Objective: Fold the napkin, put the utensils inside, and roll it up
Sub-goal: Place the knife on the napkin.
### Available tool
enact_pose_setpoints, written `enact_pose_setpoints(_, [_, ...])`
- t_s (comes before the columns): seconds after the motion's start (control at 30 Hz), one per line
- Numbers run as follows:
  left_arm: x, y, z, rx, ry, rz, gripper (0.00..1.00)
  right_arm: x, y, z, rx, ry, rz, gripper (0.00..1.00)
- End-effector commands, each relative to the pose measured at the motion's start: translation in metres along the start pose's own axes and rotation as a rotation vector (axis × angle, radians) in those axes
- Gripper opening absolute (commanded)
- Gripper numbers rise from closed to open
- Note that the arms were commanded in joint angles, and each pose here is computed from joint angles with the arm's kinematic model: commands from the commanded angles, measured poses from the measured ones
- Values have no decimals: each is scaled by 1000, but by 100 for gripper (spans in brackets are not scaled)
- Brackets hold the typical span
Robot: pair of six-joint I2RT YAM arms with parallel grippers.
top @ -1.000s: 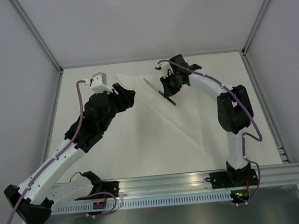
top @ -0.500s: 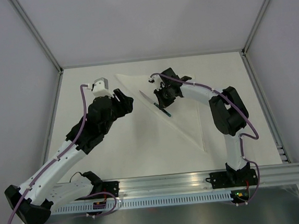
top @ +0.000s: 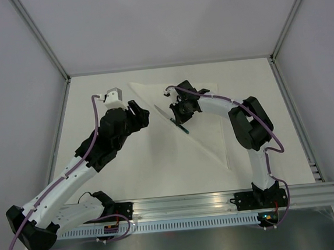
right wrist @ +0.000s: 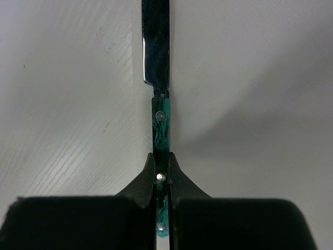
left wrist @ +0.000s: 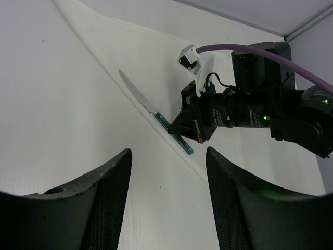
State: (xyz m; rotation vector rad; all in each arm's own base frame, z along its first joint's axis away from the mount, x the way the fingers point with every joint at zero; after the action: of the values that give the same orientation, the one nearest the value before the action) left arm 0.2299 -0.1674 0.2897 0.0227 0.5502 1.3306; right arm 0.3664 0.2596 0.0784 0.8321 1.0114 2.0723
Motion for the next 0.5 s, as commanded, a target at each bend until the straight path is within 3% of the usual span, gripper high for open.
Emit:
enact_pose_setpoints(0.0, [2,-3,-3,6,-20,1,64,-1,-6,-2,-3,-42,-21,0])
enact_pose_setpoints(0.47, [1,-9,-8,21,-25,1,65,-3,-7,-9,8,-43,-35,0])
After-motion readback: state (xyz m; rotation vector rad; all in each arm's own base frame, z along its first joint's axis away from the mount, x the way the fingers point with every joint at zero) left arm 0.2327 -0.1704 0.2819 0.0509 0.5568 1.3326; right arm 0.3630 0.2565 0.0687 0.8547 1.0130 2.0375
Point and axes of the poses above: each gripper's point midway between its finger pads, its own y axis back along the fingers, its own x axis along the line the jaws close on, z = x × y, the point moved 6 cm from there along y, back along the fingers, and after that the axes turned 5 degrees about -y, right-handed, at the moved point
